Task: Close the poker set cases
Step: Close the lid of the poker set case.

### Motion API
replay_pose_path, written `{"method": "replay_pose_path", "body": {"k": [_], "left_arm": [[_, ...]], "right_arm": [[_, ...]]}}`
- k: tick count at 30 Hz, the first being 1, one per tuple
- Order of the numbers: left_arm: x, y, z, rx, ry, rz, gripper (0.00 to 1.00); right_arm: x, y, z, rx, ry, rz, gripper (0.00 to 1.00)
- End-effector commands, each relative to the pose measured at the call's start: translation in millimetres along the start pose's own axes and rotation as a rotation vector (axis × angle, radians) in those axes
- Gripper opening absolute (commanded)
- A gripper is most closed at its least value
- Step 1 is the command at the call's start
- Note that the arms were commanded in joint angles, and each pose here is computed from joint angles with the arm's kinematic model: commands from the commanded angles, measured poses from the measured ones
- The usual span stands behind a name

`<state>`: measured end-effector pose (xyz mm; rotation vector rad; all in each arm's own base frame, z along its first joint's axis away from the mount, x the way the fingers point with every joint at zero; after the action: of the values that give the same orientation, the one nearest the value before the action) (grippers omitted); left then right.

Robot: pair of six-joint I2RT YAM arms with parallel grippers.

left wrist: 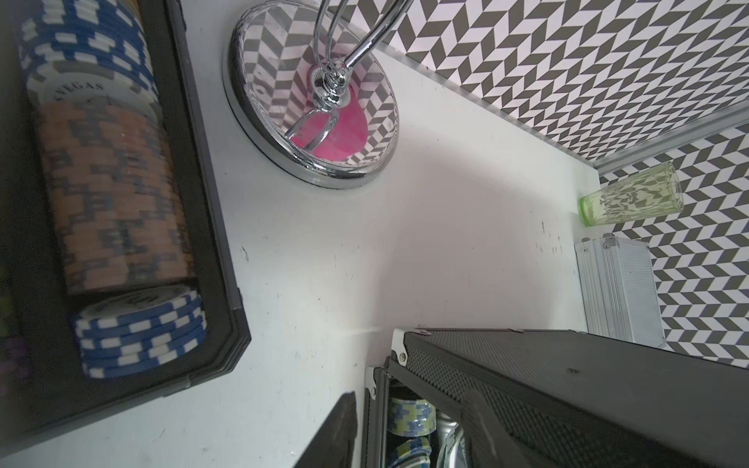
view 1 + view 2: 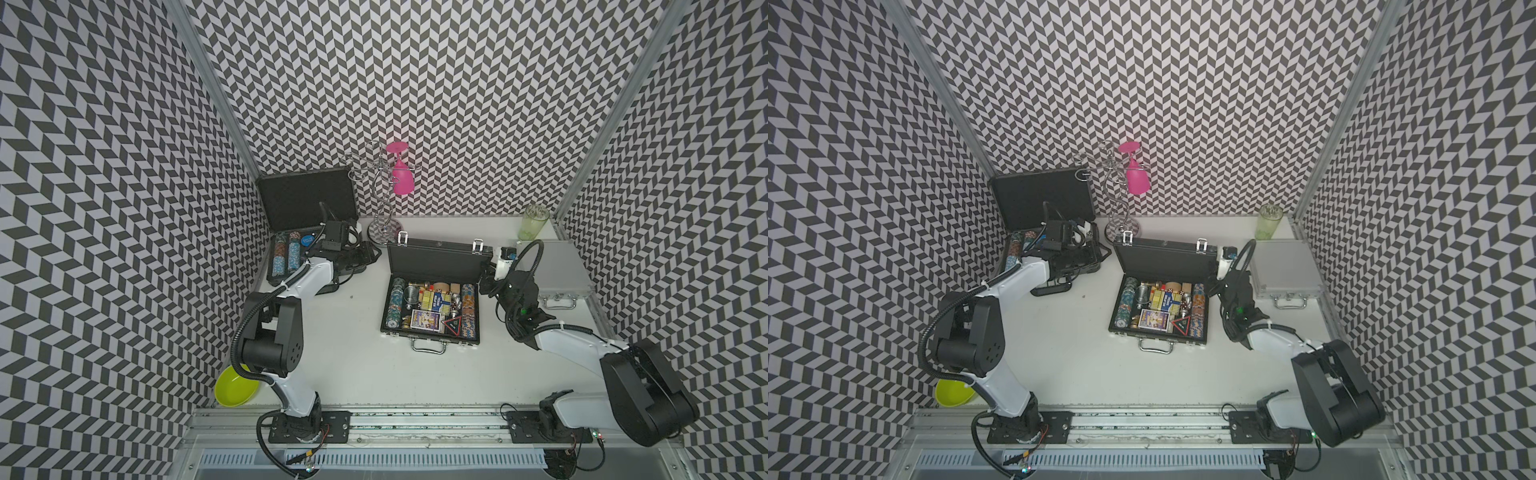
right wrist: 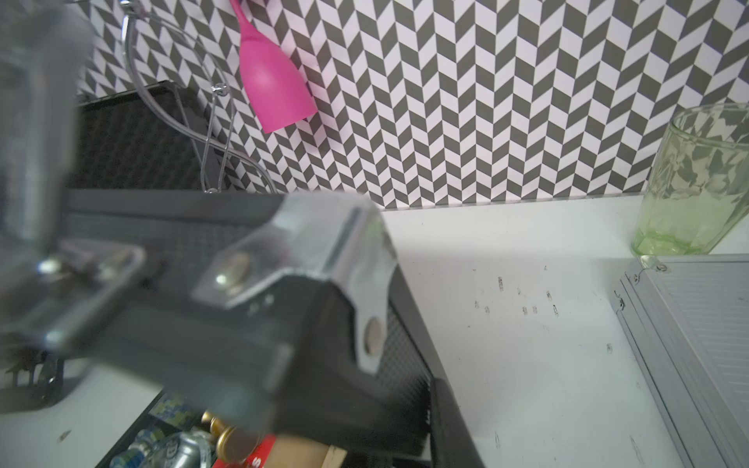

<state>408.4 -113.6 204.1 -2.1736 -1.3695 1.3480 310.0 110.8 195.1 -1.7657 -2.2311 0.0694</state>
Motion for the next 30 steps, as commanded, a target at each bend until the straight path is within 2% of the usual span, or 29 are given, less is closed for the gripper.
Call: {"method": "replay_pose_path", "body": {"k": [1,5,9,20,25,30], "left_arm": [[-4.1,-10.1,-5.5,-0.041,0.008,0.021,0.46],[-4.5,-13.3,-2.2,-0.044,0.001,0.027,0.46],[-5.3,-17.8,1.8,-0.042,0.005,0.026,0.46],[-12.6,-27.7,9.8,-0.022,0.008,0.045,0.46],[-12.5,-30.0,14.6,-0.013,0.010,0.039,0.46],[-12.3,-33.4,16.3,-0.014,0.013,0.032,0.46]], "right_arm": [[12.2,-12.5,-10.7,-0.072,0.039,-0.049,0.35],[14.0,-23.5,-0.4,-0.045,0.071,-0.047,0.44],[9.9,-31.8,4.1,-0.006,0.129,-0.017,0.48],[10.6,-42.6,33.6,0.284,0.335,-0.002,0.52],[13.0,-47.7,52.3,0.365,0.439,-0.039,0.52],[15.5,-50.3,67.2,0.416,0.487,-0.084,0.52]]}}
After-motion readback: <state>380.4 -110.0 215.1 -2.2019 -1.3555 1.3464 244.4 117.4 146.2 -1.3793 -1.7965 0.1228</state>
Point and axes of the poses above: each gripper's point midway between its finger pads, its own y axis out along the fingers, its own x axis along the line the jaws close on, z = x × y, the point moved 8 cm from there along -y, back along the fingers, and after that the axes turned 1 degree about y, right-handed, at the moved point
